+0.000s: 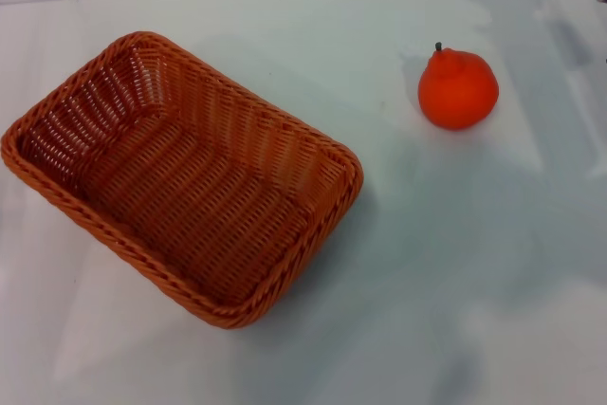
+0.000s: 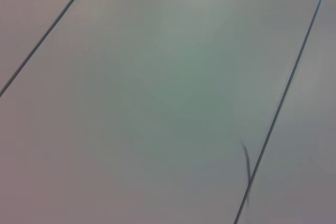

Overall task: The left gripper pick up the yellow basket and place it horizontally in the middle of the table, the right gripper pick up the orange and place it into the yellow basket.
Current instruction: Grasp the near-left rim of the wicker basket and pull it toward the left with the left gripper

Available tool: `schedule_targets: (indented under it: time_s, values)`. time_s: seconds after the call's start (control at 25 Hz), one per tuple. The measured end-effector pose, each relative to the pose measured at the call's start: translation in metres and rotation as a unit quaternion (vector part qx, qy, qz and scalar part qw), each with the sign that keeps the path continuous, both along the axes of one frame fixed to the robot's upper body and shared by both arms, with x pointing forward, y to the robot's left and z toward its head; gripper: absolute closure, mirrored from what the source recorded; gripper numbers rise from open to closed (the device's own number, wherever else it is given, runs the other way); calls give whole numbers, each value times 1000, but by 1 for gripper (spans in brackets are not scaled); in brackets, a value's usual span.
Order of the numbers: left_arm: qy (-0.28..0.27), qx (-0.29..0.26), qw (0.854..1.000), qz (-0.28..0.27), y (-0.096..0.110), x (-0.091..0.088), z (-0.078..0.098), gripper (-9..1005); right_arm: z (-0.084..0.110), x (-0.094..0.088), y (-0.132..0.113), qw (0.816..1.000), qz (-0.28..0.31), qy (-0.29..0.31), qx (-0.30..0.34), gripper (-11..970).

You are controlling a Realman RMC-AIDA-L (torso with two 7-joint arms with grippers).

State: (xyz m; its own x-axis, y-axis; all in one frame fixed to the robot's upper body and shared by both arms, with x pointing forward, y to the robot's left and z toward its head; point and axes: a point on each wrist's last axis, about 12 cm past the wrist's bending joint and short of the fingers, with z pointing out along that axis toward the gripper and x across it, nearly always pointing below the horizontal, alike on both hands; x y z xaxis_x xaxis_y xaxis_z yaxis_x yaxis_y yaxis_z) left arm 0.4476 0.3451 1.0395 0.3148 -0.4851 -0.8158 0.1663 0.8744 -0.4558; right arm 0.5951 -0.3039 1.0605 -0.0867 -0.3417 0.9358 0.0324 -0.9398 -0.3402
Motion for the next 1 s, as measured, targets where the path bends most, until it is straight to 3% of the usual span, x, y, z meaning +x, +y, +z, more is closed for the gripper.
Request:
schedule_targets:
  time_s: [1.0]
  values:
    - [4, -14, 1000, -25, 4, 2, 2, 421, 1, 1, 1, 1000, 1, 0, 1, 103]
